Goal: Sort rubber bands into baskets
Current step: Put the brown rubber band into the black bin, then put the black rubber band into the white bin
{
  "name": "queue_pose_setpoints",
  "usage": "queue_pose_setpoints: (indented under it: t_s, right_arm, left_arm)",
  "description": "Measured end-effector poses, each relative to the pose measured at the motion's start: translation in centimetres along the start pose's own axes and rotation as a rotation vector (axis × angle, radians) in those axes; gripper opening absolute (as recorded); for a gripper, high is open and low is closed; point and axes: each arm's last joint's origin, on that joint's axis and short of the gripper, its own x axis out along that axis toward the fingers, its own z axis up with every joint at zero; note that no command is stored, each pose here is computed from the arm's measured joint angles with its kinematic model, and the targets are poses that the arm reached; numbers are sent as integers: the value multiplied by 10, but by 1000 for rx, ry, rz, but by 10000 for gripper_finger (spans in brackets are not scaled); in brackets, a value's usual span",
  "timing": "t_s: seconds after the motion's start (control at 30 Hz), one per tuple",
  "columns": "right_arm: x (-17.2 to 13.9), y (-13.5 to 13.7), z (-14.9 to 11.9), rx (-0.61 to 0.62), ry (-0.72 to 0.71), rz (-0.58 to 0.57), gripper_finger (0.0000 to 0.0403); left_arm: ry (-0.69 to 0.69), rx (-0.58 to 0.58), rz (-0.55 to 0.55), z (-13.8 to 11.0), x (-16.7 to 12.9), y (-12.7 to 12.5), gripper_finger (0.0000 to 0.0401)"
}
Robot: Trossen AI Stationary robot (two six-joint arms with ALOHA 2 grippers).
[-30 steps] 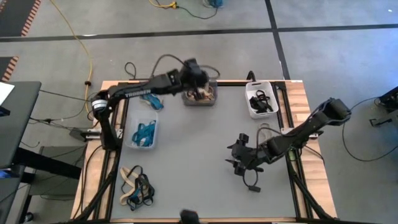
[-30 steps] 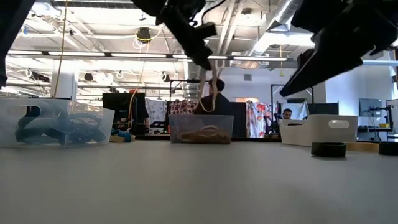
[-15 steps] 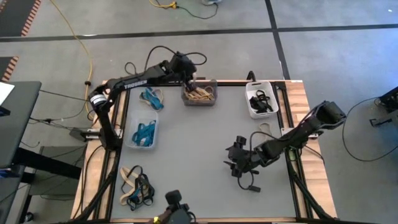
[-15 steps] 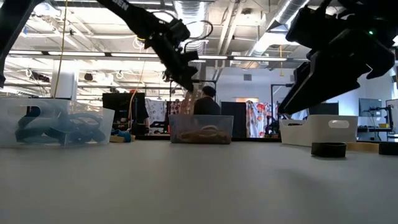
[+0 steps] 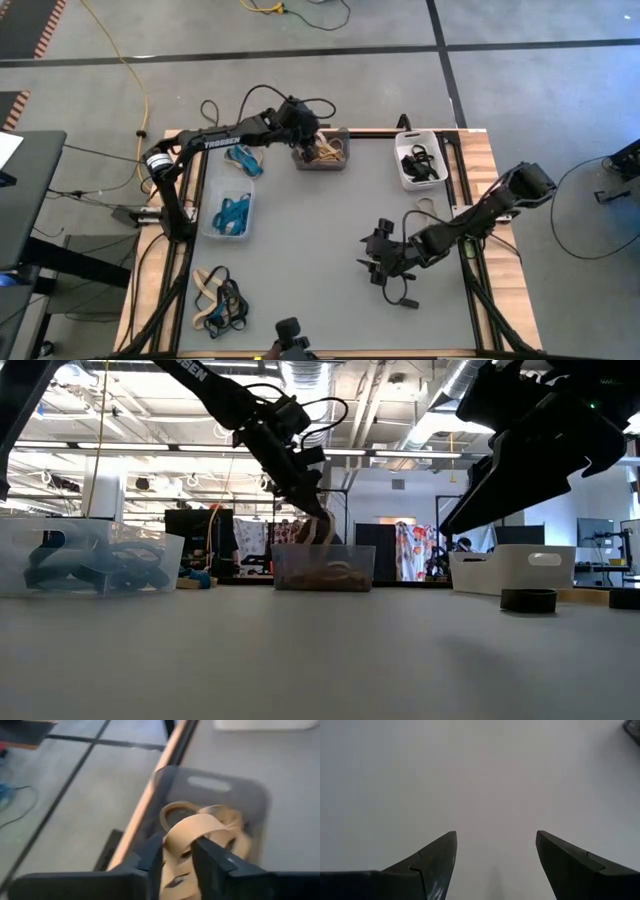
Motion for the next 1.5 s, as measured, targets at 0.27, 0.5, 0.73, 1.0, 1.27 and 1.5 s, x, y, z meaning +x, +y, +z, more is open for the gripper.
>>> queue_pose_setpoints:
  t_s: [0.27,0.5,0.73,1.0,1.27,1.5]
  right_arm:
    - [0,0,1,1,-6,0,302]
    - [0,-1,-1,-8,12,-7,302]
    - [-4,2,-10,-56,68,-12,302]
    - [-19,1,-20,-40,154,-35,302]
    - [-34,1,-33,28,231,-81,302]
    - [-42,9,-42,17,255,-72,302]
  left_arm:
    - [10,-69,-98,-2,0,-4,163]
    - [7,-123,-108,-2,0,-5,161]
    - [-30,-45,-220,8,-2,-36,160]
    - [-69,154,-349,20,-12,-106,160]
    - [-114,307,-482,24,-33,-178,160]
    - [-222,418,-576,2,-44,-236,160]
